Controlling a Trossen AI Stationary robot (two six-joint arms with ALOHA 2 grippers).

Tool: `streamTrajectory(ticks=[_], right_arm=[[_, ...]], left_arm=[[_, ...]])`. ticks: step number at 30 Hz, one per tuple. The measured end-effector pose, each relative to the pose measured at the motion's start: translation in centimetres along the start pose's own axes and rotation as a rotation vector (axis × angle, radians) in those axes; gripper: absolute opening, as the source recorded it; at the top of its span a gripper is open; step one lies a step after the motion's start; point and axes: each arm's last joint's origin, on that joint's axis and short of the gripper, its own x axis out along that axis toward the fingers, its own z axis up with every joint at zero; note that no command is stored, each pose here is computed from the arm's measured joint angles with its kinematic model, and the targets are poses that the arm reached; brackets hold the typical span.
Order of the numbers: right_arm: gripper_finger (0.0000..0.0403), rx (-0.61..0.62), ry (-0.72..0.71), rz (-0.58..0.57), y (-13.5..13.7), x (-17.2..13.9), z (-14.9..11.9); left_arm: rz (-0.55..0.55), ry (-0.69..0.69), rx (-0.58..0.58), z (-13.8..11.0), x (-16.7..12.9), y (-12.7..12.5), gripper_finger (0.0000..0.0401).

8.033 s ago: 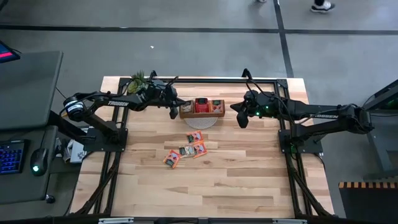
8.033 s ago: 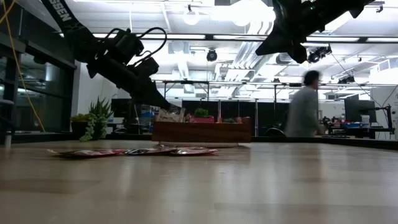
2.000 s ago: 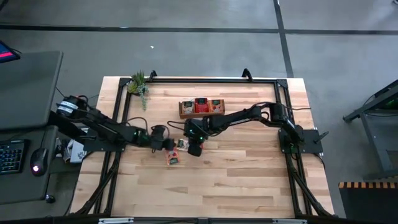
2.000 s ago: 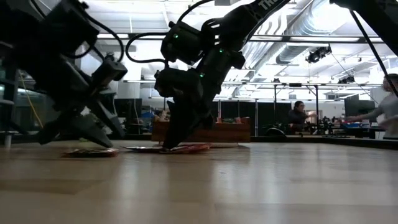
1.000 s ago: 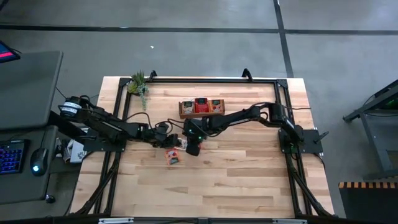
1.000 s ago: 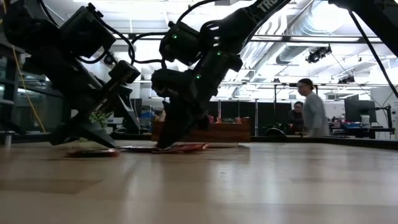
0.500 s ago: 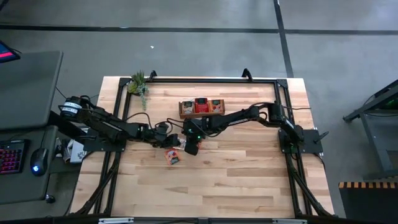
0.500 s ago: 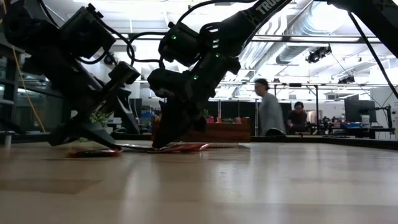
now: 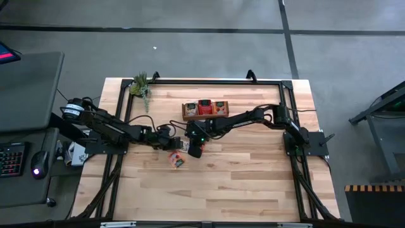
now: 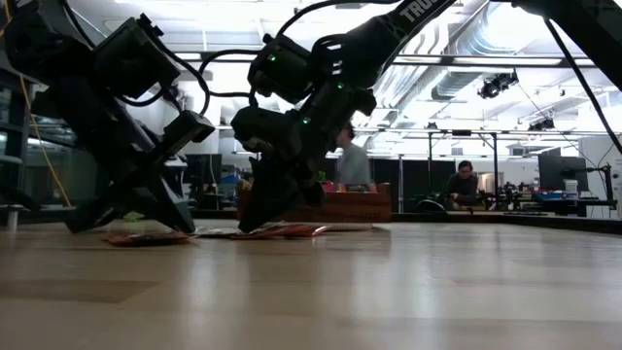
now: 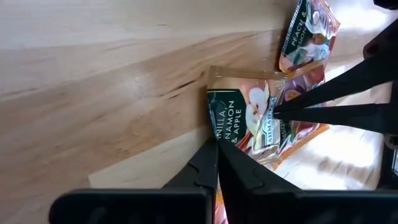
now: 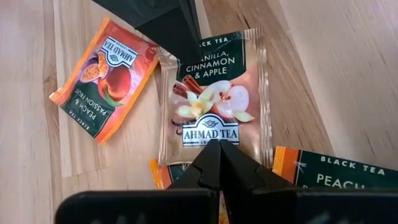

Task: Pick & Place Tea
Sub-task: Put the brown tea bag in the left section of the wooden organizer

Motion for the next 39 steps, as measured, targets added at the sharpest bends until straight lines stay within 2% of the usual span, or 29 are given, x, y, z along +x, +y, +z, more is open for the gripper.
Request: streamTrajectory(ticks=[19, 26, 32, 39], right_arm=[[0.0001, 0.004, 0.035, 0.094, 0.4, -0.6, 0.1], [0.0001, -0.004, -0.003, 0.036, 0.2, -3.7, 1.3], [0.0001, 0.0, -0.006, 0.026, 0.5, -7.2, 2.1], [0.0001, -0.05, -0.004, 0.003, 1.6, -11.9, 2.3]], left_arm=[[-0.014, -0.022, 0.023, 0.1, 0.0, -0.2, 0.0], [-0.033, -0.014, 0.072, 0.1, 0.0, -0.3, 0.0], [-0.103, -0.031, 0.162, 0.2, -0.6, -1.0, 0.0], [-0.195, -0.049, 0.265, 0.5, -2.1, -2.2, 0.0]])
